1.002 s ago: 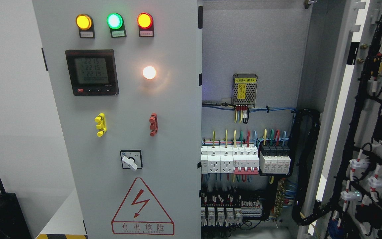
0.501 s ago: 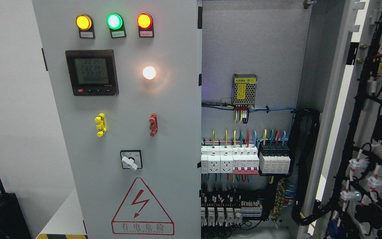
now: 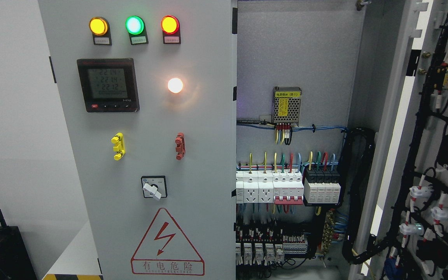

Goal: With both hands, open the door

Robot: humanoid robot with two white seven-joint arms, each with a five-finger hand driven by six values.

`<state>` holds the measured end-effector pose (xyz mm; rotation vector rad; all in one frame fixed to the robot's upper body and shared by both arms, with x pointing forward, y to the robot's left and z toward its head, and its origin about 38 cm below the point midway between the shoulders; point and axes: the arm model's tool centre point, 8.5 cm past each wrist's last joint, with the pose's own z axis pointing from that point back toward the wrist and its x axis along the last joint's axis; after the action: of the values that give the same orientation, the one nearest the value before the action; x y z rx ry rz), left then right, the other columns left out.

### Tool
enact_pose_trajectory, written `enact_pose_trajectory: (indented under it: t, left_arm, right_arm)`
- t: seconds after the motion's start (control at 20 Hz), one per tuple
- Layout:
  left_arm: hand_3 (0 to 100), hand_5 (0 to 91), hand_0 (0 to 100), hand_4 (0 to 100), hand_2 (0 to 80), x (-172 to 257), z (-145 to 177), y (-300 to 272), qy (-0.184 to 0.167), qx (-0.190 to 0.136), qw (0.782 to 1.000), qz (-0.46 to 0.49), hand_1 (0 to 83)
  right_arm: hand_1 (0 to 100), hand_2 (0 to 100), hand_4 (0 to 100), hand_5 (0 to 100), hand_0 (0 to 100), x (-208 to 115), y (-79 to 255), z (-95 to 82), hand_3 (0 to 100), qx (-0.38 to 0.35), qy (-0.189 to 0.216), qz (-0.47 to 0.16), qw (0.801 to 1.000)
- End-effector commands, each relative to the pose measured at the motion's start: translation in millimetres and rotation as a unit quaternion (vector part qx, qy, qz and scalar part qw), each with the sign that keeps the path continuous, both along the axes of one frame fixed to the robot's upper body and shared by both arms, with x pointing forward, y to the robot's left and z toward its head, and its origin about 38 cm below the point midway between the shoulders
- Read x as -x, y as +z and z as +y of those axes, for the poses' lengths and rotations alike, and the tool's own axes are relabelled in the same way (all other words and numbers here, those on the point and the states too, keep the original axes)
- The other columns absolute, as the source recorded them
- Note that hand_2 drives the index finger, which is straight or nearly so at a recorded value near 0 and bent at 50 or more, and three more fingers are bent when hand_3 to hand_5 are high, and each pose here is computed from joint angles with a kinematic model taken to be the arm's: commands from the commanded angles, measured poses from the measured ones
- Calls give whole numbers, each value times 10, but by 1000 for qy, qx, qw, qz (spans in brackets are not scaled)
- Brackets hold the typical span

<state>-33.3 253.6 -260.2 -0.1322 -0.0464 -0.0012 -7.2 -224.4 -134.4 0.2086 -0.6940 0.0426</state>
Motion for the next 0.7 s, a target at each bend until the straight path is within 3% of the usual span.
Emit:
enact_pose_trajectory:
  t: [0.0,0.4,0.65]
  left_arm:
    - [0,0,0,0,0,-89,-165,-15,1,13,1000,-13,0]
    - [0,0,0,0,0,-89,-175,-16,2,13,1000,-13,0]
    - [0,0,0,0,0,-89,-175,-16,2,13,1000,-13,0]
  right_arm:
    - [0,0,0,0,381,-700,964,56,0,-22,37,-170,985]
    - [0,0,0,0,382,-752,1223,230,0,-49,62,-211,974]
    - [0,0,0,0,382,-1008,1362,244,0,-54,61,-278,957]
